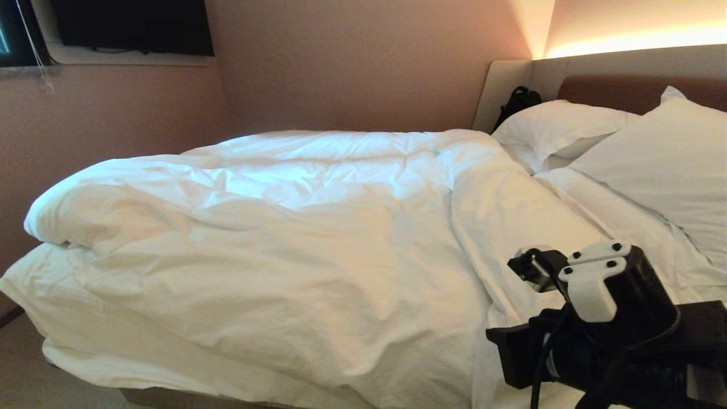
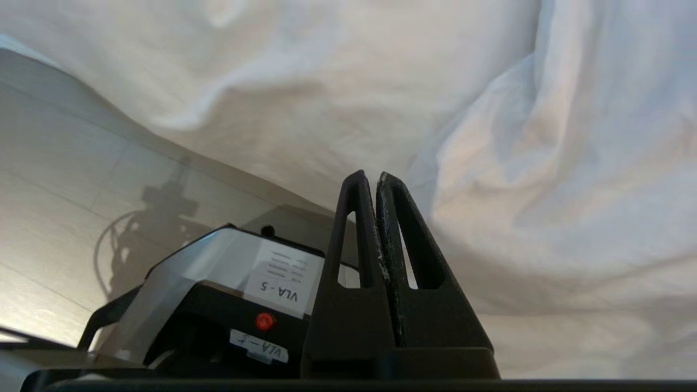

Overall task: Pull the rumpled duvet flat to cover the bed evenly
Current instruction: Flatten the corners of the folded blanket

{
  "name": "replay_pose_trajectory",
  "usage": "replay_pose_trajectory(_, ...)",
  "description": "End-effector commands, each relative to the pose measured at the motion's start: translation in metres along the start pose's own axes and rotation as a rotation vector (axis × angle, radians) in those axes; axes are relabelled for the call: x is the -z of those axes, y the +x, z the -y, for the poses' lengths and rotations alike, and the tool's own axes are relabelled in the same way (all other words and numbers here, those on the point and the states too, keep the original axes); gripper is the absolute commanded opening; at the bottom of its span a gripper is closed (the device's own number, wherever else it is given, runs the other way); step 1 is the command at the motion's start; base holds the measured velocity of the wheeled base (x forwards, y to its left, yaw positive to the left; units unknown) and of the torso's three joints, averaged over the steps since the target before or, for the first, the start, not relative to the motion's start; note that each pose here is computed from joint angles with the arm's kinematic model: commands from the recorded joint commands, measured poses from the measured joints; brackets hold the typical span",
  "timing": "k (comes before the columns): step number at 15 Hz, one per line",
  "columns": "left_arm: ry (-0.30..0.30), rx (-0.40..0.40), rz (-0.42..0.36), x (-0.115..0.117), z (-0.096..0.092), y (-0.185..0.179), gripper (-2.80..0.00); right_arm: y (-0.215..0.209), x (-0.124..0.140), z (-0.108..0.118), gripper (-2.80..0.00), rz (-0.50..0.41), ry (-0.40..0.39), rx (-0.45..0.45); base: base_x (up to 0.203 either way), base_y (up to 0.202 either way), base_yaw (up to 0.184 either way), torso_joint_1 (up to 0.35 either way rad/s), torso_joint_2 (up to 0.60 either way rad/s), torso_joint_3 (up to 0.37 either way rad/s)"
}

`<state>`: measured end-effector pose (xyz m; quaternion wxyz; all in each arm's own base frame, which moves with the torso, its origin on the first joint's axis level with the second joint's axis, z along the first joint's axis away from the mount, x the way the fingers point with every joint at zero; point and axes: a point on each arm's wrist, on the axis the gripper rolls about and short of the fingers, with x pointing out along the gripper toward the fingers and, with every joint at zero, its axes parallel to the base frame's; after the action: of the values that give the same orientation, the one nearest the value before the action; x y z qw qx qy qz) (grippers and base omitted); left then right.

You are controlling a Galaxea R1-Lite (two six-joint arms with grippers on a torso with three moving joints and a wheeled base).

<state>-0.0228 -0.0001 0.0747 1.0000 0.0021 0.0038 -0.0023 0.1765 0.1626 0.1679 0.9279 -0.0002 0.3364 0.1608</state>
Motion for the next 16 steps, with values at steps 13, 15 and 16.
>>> replay_pose_trajectory(13,0.000,0.000,0.000,0.000,0.000,0.000,-2.80,0.044,-0.017,0.006,0.00,-0.027,0.032,0.264,0.000,0.000,0.000,0.000,0.00,0.000)
replay_pose_trajectory(15,0.000,0.000,0.000,0.000,0.000,0.000,-2.80,0.044,-0.017,0.006,0.00,-0.022,0.032,0.273,0.000,0.000,0.000,0.000,0.00,0.000)
replay_pose_trajectory(16,0.000,0.000,0.000,0.000,0.000,0.000,-2.80,0.044,-0.018,0.007,0.00,-0.021,0.033,0.276,0.000,0.000,0.000,0.000,0.00,0.000)
